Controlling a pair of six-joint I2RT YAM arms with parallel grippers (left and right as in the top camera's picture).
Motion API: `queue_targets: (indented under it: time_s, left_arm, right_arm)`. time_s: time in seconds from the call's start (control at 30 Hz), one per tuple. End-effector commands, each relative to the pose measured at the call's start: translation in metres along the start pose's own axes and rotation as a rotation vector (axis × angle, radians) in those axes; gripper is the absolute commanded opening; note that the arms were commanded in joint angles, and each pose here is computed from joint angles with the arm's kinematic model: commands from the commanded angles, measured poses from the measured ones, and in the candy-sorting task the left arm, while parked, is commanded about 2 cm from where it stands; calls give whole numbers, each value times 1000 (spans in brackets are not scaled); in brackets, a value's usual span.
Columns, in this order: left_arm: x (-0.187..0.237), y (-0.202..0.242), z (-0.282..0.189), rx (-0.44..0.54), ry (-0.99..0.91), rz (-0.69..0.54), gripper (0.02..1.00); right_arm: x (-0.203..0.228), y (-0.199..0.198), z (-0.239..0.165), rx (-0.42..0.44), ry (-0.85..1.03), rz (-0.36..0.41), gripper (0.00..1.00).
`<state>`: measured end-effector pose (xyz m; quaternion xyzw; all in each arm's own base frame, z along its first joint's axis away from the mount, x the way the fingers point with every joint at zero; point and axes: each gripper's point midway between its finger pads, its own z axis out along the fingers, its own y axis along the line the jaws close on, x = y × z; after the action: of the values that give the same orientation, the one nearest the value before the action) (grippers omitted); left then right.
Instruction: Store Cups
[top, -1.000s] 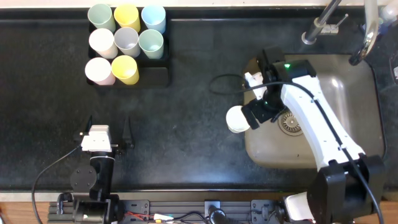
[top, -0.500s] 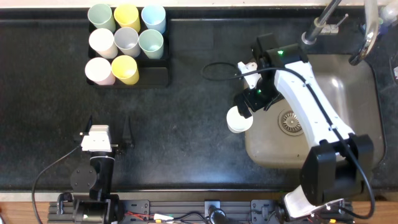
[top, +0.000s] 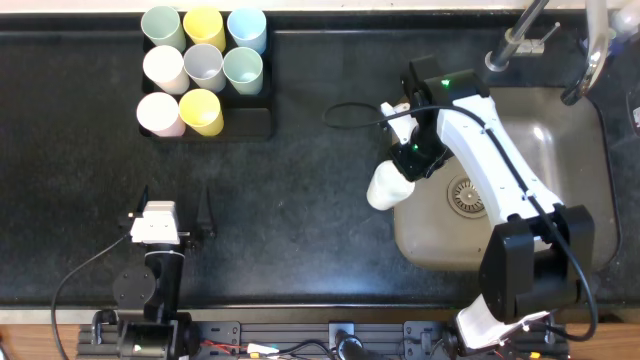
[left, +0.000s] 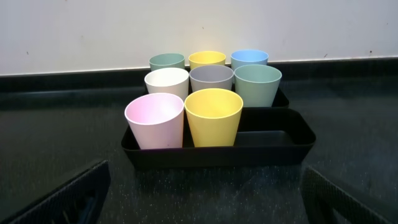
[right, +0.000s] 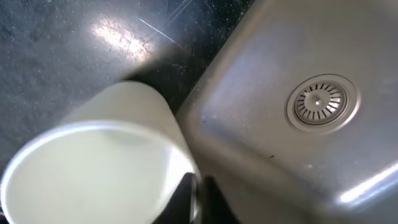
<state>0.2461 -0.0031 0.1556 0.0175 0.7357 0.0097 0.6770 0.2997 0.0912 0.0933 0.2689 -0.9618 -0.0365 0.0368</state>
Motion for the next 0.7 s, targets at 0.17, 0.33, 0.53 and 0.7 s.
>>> queue_targets:
  time_s: [0.17,0.33,0.53,0.7]
  left_arm:
    - [0,-2,0,11,-4,19,1000]
    - [0,-2,0,11,-4,19,1000]
    - [0,-2,0,11,-4,19,998]
    - [0,-2,0,11,-4,19,998]
  right_arm:
    - [-7,12,0,-10,-17,-36,42]
    - [-11,13,-6,-6,-28,-34,42]
    - [-34,15,-69,12,-143,-28,42]
    - [-55,34,-128,-39,-298,-55,42]
